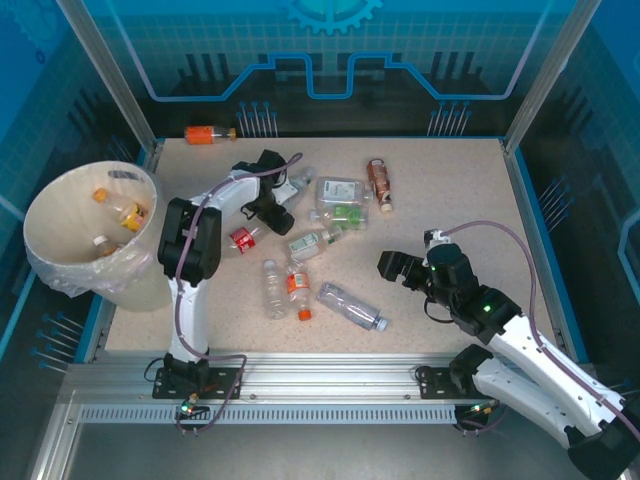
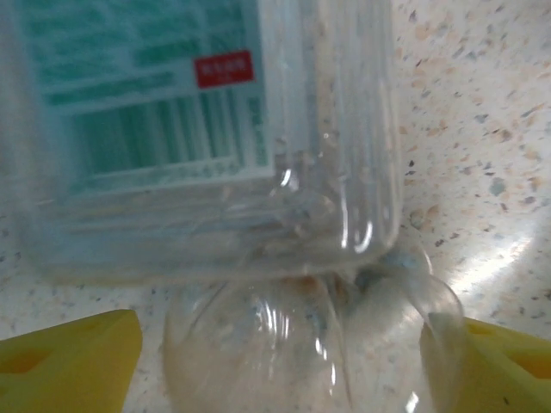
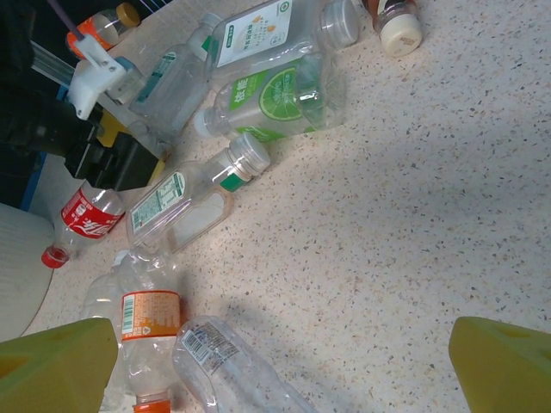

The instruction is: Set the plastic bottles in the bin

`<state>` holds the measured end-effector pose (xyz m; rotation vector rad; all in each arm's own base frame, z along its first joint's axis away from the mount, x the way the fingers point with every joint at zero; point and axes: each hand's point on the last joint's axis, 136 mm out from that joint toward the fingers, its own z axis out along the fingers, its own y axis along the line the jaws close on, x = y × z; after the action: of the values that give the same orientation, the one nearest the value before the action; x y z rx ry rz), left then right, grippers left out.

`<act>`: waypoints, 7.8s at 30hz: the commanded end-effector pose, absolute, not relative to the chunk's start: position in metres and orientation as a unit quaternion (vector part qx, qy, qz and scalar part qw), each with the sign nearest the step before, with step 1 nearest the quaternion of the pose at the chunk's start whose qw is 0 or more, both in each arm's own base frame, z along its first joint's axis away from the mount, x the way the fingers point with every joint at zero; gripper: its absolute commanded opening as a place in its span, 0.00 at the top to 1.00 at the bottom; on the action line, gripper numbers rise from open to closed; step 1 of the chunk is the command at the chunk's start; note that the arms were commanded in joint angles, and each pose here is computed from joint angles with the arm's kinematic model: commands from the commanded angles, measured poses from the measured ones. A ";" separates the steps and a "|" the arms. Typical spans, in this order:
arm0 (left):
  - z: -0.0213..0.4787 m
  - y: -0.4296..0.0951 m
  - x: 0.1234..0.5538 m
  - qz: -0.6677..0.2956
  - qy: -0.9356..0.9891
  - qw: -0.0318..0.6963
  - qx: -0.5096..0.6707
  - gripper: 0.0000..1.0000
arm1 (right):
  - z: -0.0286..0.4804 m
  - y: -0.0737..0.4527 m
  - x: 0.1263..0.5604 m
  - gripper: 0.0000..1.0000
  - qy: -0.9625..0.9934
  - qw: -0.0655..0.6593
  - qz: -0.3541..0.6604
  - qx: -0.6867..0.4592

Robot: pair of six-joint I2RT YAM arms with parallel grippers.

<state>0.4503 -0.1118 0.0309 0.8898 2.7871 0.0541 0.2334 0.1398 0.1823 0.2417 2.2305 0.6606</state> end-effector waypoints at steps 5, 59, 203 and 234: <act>0.019 -0.107 0.444 0.018 0.942 0.110 0.315 0.29 | 0.173 0.139 0.231 0.00 0.889 0.375 0.249 0.082; 0.480 -0.039 0.328 -0.061 0.754 0.653 -0.030 0.56 | 0.242 0.208 0.261 0.00 0.796 0.482 0.361 -0.059; 0.370 -0.112 0.365 -0.307 0.758 0.554 -0.159 0.01 | 0.013 0.189 0.167 0.26 0.949 0.194 0.049 -0.242; 0.314 -0.206 0.365 -0.371 0.819 0.432 -0.075 0.01 | 0.180 0.226 0.259 0.50 0.848 0.393 0.350 -0.061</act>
<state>0.3721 -0.1806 0.3045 -0.2492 2.0250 -0.8246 0.2469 0.2028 0.1433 -0.1468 2.2730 0.7283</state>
